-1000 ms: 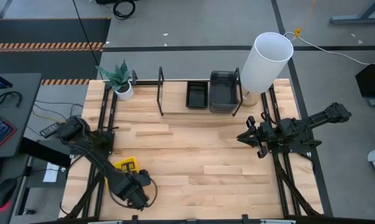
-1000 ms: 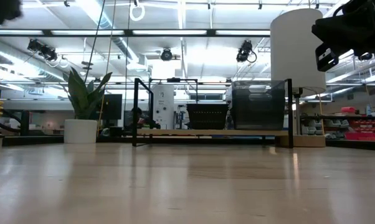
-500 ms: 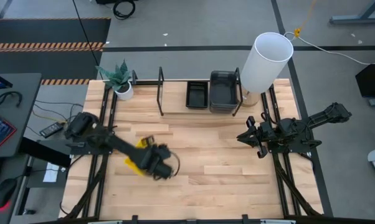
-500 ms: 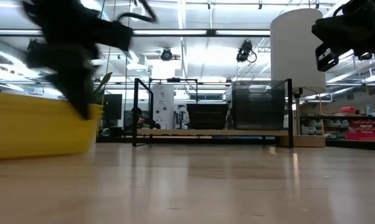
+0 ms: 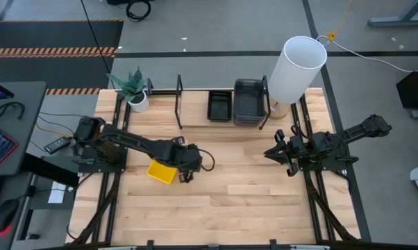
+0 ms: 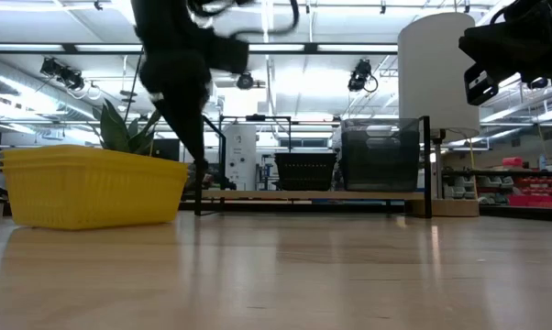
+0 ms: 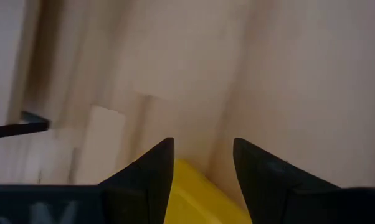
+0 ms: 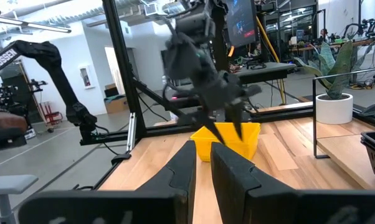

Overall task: Stack baskets on shelf by color
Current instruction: Put the stacked yellow bins on the shelf

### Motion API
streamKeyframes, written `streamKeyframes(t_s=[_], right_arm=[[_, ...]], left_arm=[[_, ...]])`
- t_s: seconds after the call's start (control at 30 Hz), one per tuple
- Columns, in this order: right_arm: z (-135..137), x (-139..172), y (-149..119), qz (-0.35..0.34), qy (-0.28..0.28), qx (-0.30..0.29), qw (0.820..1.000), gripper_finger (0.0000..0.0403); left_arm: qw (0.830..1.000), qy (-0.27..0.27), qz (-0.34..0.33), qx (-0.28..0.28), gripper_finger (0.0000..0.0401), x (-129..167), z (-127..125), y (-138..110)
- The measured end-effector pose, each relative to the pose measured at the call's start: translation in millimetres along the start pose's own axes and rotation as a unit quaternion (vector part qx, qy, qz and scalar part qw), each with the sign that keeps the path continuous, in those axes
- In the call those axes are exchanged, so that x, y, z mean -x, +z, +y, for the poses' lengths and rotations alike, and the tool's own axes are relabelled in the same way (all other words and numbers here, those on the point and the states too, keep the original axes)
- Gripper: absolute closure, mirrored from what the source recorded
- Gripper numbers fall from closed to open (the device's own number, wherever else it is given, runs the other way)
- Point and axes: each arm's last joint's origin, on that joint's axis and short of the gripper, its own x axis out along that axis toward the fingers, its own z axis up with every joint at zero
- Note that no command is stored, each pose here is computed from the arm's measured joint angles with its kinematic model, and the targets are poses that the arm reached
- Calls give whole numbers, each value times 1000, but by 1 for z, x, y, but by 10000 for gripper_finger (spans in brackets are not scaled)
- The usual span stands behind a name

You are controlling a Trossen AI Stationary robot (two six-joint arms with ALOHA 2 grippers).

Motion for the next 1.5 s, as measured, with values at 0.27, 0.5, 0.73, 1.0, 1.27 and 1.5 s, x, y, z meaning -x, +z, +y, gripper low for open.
streamKeyframes(t_s=[0.27, 0.5, 0.73, 1.0, 1.27, 1.5], right_arm=[[0, 0, 0, 0, 0, 0, 1000, 347], [0, 0, 0, -1, 0, 0, 1000, 347], [0, 0, 1, -3, 0, -1, 1000, 347], [0, 0, 1, -3, 0, -1, 1000, 347], [0, 0, 1, -3, 0, -1, 1000, 347], [0, 0, 1, -3, 0, -1, 1000, 347]], left_arm=[[996, -60, -7, -71, 229, 49, -31, -32], [991, -52, 25, -122, 229, 52, -48, -77], [990, -43, 29, -128, 229, 48, -45, -95], [986, -57, 48, -147, 229, 26, -45, -109], [985, -59, 48, -156, 229, 23, -45, -112], [990, -76, 66, -104, 243, 18, -37, -104]])
